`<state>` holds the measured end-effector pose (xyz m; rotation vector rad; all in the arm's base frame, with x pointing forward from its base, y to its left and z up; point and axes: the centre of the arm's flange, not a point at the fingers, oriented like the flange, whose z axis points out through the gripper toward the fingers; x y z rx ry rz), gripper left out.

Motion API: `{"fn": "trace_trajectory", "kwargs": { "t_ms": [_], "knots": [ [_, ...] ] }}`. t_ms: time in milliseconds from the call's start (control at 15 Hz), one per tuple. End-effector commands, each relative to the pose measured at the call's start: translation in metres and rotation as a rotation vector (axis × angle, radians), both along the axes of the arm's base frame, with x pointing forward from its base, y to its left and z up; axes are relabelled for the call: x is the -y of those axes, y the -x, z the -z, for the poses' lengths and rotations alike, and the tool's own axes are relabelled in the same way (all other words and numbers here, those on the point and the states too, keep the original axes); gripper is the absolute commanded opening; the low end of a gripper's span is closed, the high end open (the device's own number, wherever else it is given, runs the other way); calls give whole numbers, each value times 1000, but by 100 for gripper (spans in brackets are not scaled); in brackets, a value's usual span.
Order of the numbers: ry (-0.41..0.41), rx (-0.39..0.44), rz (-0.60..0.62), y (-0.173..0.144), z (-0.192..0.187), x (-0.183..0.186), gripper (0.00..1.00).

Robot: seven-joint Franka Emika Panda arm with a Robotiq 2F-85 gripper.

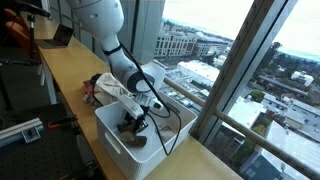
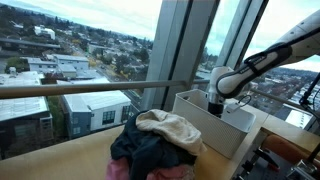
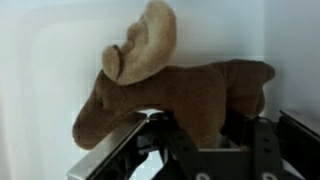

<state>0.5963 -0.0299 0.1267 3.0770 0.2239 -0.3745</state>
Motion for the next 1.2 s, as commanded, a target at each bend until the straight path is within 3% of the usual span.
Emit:
{"fn": "trace_trajectory", "kwargs": {
  "t_ms": [0, 67, 333, 533, 800, 1133],
  "knots": [
    [6, 45, 2, -3, -24, -3, 9],
    [11, 64, 6, -8, -39, 0, 1],
    [30, 205, 17, -29, -131, 2, 2],
    [34, 323, -20, -33, -202, -32, 4],
    [33, 403, -135, -25, -251, -135, 4],
    [16, 374, -279, -3, -222, -281, 4]
  ]
}}
